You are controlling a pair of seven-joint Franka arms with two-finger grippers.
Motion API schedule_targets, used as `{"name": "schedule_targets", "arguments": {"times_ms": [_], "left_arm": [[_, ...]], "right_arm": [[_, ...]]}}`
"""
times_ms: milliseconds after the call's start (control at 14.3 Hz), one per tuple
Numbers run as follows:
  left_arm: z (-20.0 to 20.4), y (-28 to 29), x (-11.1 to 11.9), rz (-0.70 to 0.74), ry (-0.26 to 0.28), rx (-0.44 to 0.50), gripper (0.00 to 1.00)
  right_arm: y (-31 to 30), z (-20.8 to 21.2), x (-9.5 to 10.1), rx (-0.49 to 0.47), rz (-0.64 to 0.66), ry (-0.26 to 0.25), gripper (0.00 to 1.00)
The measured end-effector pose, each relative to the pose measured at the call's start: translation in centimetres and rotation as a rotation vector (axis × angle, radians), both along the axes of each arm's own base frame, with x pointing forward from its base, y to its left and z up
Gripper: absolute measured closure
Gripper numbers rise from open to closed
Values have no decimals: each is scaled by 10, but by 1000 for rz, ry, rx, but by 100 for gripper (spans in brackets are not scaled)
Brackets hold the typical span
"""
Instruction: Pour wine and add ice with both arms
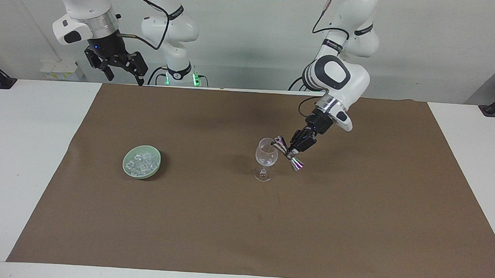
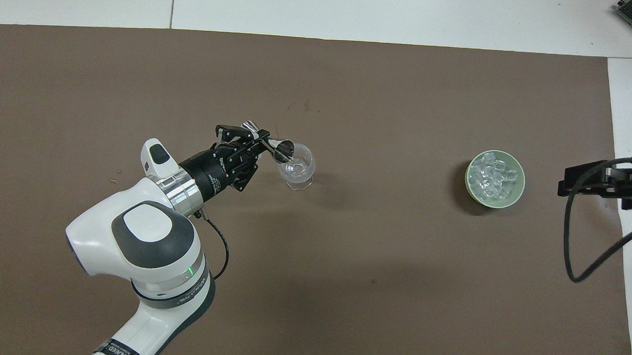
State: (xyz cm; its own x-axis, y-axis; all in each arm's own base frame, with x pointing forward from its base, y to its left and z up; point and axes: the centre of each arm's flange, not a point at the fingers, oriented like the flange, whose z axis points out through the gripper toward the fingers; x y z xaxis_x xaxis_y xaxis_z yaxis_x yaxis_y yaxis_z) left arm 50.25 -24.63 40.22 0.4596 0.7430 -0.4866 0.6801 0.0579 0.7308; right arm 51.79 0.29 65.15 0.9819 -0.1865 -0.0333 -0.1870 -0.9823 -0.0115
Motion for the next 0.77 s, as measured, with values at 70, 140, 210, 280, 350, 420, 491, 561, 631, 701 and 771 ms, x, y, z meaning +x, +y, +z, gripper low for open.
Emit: {"name": "schedule_targets", "arguments": {"times_ms": [70,140,210,280,350,420,491,561,631,701,771], "left_arm": [[0,-1,0,-2,-4,4,78],[1,-1,0,-7,-11,11,78],[1,-2,-1,-11,-18,19,78],[2,-3,-1,-13,-25,25,78],[3,-4,-1,-17,-34,33,78],[4,-4,-1,-20,-43,41,78],[4,-4,-1,-25,-51,47,78],[5,-5,-1,-29,-58,52,78],[6,-6,-1,-33,-65,59,78],[6,-7,-2,-36,-72,68,78],[6,-8,-3,-41,-78,75,78]], "right_arm": [[0,0,0,0,0,0,0],[0,0,0,0,0,0,0],[0,0,0,0,0,0,0],[0,0,0,0,0,0,0],[0,0,0,0,0,0,0],[0,0,0,0,0,0,0],[0,0,0,0,0,0,0],[0,0,0,0,0,0,0],[0,0,0,0,0,0,0],[0,0,0,0,0,0,0],[0,0,0,0,0,0,0]]}}
